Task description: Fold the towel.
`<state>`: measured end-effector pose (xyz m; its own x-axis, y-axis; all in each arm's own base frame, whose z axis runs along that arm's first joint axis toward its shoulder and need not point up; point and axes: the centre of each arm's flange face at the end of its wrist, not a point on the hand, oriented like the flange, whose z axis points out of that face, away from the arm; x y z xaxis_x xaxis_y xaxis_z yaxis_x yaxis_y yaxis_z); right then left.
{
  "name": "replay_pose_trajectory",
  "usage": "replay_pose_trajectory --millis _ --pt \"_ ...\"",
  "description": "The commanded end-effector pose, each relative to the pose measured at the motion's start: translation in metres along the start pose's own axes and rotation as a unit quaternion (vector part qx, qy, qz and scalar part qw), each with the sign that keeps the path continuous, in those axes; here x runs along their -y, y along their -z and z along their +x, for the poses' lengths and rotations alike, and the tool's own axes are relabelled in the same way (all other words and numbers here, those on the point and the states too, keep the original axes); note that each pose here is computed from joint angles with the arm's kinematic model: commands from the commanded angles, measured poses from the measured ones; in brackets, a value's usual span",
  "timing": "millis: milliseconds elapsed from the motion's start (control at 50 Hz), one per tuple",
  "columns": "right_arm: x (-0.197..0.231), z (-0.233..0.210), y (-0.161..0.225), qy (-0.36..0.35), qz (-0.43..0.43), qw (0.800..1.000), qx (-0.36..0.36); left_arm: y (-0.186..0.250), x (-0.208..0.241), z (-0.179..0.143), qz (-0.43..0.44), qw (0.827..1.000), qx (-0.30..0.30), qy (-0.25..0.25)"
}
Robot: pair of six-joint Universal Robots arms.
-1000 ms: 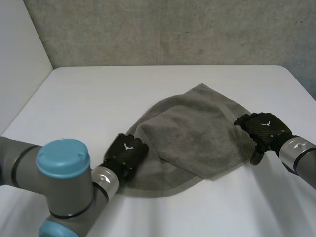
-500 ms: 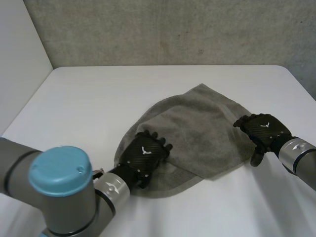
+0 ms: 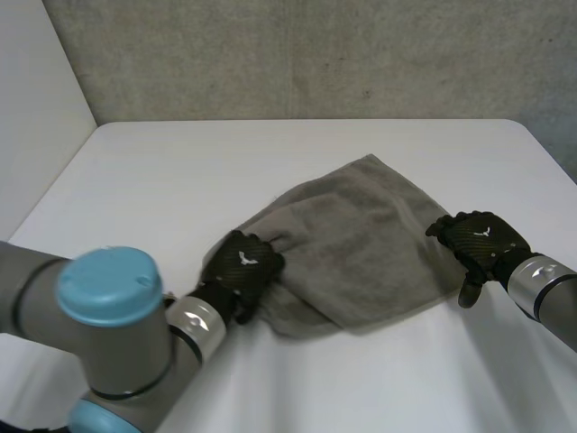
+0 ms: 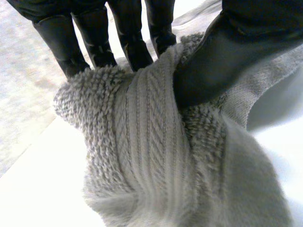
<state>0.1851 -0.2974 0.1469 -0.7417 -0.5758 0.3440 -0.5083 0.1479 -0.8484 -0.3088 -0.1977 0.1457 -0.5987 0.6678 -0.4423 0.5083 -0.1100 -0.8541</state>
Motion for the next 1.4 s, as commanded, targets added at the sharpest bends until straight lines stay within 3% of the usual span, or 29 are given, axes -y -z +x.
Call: replay_pose_trajectory --millis 20,160,300,400,720,980,1400 --pt "0.0 -0.001 0.001 -0.001 0.0 1.0 0.002 -0.001 -0.022 -0.059 -0.028 0.998 0.06 -0.017" --pt "-0.003 -0.004 0.002 -0.003 -0.005 1.0 0.006 -0.004 -0.047 -0.1 -0.03 0.994 0.046 -0.09" --pt "-0.003 -0.015 0.004 0.0 -0.006 1.0 0.02 -0.016 -0.055 -0.13 -0.016 0.992 0.058 -0.114" --pt "-0.002 -0.02 0.005 0.002 -0.004 1.0 0.025 -0.017 -0.062 -0.132 -0.027 0.993 0.053 -0.099" --pt "0.0 -0.04 0.012 0.002 0.0 0.998 0.055 0.018 -0.017 -0.085 0.014 0.999 0.002 -0.045" --pt "0.003 -0.064 -0.002 0.025 0.03 0.997 0.074 0.04 0.002 -0.075 0.032 0.996 -0.002 0.081" --pt "-0.004 -0.06 -0.023 0.027 0.03 0.997 0.067 0.04 -0.003 -0.062 0.03 0.995 -0.02 0.089"
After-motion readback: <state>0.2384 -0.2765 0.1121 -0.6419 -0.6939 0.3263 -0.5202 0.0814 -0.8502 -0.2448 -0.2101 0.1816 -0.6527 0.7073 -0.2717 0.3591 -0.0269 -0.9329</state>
